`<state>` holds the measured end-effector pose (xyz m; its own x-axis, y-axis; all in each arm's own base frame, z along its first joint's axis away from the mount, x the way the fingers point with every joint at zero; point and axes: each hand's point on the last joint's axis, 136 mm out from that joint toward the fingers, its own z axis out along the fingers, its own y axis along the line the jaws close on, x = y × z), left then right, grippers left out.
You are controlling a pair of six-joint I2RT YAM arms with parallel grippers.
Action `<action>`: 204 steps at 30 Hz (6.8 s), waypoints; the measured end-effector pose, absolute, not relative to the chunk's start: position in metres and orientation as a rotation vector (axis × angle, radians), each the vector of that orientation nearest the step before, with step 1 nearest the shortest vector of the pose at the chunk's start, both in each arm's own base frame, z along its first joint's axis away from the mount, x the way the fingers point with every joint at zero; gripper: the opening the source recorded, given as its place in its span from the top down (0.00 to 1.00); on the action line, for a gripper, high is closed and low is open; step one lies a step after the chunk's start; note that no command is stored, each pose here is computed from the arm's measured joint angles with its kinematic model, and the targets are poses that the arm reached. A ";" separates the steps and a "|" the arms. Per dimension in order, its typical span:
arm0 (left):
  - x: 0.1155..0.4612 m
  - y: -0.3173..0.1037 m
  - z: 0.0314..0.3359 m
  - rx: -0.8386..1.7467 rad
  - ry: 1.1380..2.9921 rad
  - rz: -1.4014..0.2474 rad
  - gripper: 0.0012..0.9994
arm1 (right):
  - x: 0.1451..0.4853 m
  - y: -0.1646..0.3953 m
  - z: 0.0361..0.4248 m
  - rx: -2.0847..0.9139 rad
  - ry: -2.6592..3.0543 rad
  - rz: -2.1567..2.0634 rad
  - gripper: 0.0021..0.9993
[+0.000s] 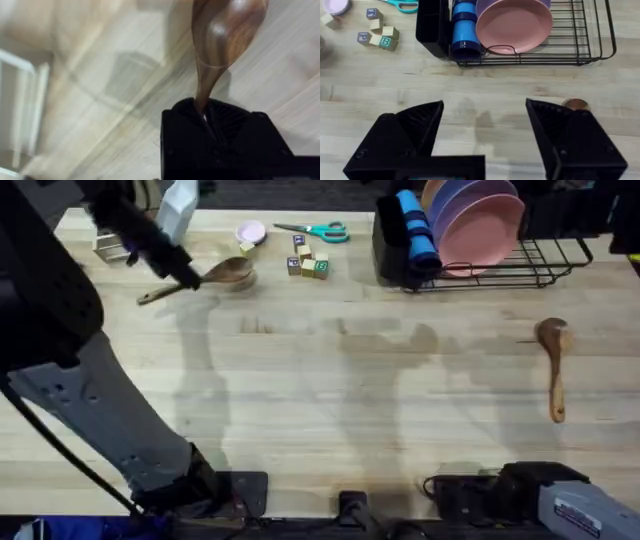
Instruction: Pick up the spoon on the table one by one and put them onto the rack
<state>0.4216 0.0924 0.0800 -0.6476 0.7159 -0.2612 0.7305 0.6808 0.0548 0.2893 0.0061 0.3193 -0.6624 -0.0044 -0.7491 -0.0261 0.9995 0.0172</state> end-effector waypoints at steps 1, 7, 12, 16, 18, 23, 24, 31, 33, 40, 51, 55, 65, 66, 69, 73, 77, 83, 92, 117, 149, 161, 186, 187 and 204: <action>0.425 0.084 0.088 1.171 2.612 -0.069 0.96 | 0.289 0.006 0.319 -0.021 2.295 0.033 0.00; 0.443 0.032 0.128 1.223 2.505 -0.032 0.96 | 0.289 0.006 0.319 -0.021 2.295 0.033 0.00; 0.450 -0.015 0.143 1.277 2.448 -0.052 0.96 | 0.289 0.006 0.319 -0.021 2.295 0.033 0.00; 0.456 -0.056 0.154 1.321 2.387 -0.064 0.96 | 0.289 0.006 0.319 -0.021 2.295 0.033 0.00; 0.462 -0.076 0.162 1.331 2.336 -0.065 0.96 | 0.289 0.006 0.319 -0.021 2.295 0.033 0.00; 0.479 -0.130 0.184 1.304 2.181 -0.141 0.96 | 0.289 0.006 0.319 -0.021 2.295 0.033 0.00; 0.482 -0.141 0.190 1.293 2.143 -0.172 0.96 | 0.289 0.006 0.319 -0.021 2.295 0.033 0.00; 0.503 -0.198 0.234 1.190 1.904 -0.352 0.96 | 0.289 0.006 0.319 -0.021 2.295 0.033 0.00; 0.506 -0.212 0.246 1.162 1.851 -0.395 0.96 | 0.289 0.006 0.319 -0.022 2.295 0.033 0.00; 0.502 -0.261 0.277 1.099 1.735 -0.521 0.96 | 0.289 0.006 0.319 -0.021 2.295 0.033 0.00; 0.485 -0.328 0.324 1.094 1.507 -0.641 0.96 | 0.289 0.006 0.319 -0.021 2.295 0.034 0.00; 0.486 -0.344 0.333 1.064 1.441 -0.712 0.96 | 0.289 0.006 0.319 -0.021 2.295 0.033 0.00; 0.498 -0.363 0.285 1.013 1.519 -0.910 0.96 | 0.289 0.006 0.319 -0.021 2.295 0.033 0.00; 0.498 -0.365 0.279 1.014 1.530 -0.926 0.96 | 0.289 0.006 0.319 -0.021 2.295 0.033 0.00; 0.497 -0.367 0.266 1.021 1.558 -0.965 0.96 | 0.289 0.006 0.319 -0.021 2.295 0.033 0.00; 0.493 -0.368 0.260 1.027 1.592 -0.995 0.96 | 0.289 0.006 0.319 -0.021 2.295 0.033 0.00; 0.491 -0.367 0.254 1.027 1.619 -1.005 0.96 | 0.289 0.006 0.319 -0.021 2.295 0.034 0.00; 0.485 -0.364 0.237 1.030 1.714 -1.022 0.96 | 0.289 0.006 0.319 -0.021 2.295 0.033 0.00; 0.473 -0.354 0.204 1.091 1.842 -0.983 0.96 | 0.289 0.006 0.319 -0.021 2.295 0.033 0.00; 0.471 -0.339 0.176 1.131 1.956 -0.860 0.01 | 0.289 0.006 0.319 -0.021 2.296 0.033 0.00; 0.482 -0.222 0.262 1.126 2.176 -0.429 0.01 | 0.283 0.006 0.312 -0.021 2.336 0.033 0.00; 0.467 -0.193 0.281 1.112 2.229 -0.359 0.00 | 0.282 0.006 0.312 -0.041 2.335 0.025 0.00; 0.372 -0.034 0.278 0.736 2.328 -0.184 0.01 | 0.283 0.003 0.313 -0.070 2.330 -0.009 0.00; 0.368 -0.033 0.276 0.734 2.329 -0.175 0.01 | 0.283 0.003 0.313 -0.070 2.330 -0.009 0.00; 0.344 -0.025 0.256 0.718 2.366 -0.107 0.01 | 0.281 -0.026 0.311 0.047 2.340 -0.062 0.00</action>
<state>0.3439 -0.0249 0.2561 -0.6354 0.4683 -0.6140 0.5217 0.8465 0.1057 0.2809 -0.0255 0.3112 -0.6957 0.0152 -0.7182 0.0530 0.9981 -0.0303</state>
